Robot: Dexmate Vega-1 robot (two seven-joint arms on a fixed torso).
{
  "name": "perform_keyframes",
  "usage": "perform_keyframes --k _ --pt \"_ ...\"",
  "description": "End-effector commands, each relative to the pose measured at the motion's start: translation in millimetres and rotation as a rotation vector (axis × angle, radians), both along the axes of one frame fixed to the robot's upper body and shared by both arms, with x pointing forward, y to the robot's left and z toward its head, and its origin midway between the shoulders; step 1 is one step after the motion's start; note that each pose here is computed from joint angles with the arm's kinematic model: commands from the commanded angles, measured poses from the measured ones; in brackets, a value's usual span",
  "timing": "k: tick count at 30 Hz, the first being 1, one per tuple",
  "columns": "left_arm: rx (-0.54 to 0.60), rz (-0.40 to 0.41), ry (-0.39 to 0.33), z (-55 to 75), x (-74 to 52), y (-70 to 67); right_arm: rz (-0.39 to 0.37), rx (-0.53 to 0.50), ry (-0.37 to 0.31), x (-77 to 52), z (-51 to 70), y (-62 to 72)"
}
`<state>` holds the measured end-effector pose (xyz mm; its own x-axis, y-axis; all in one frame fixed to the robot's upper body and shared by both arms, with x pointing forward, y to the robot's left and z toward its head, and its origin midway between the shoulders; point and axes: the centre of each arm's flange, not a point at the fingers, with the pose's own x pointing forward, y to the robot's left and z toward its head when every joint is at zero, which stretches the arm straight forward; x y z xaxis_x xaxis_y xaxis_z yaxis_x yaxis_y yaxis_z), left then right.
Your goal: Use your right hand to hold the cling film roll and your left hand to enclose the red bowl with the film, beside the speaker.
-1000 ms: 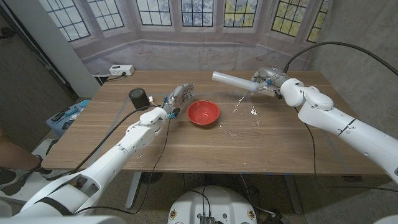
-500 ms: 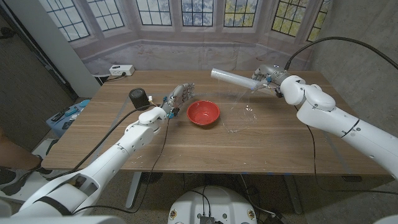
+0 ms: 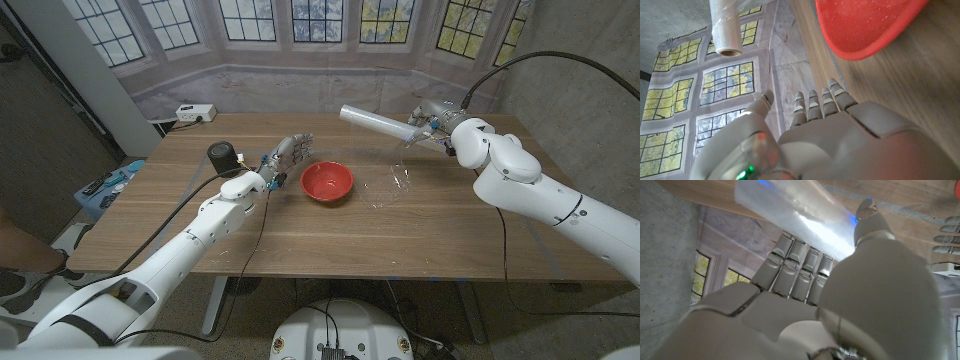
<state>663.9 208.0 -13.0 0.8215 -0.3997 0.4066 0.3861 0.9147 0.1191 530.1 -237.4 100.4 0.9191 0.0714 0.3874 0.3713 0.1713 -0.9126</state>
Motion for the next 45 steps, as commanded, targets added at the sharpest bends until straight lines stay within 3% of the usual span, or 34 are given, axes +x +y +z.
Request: perform_keyframes --k 1,23,45 --pt "0.011 -0.016 0.001 -0.4 0.5 2.9 -0.031 0.053 0.006 -19.8 -4.7 6.9" --pt "0.057 -0.08 -0.016 5.5 -2.5 -11.6 -0.038 0.094 -0.08 -62.0 10.4 13.1" --pt "0.091 -0.11 -0.011 1.2 -6.0 -23.7 0.032 0.211 -0.154 -78.1 15.5 9.8"
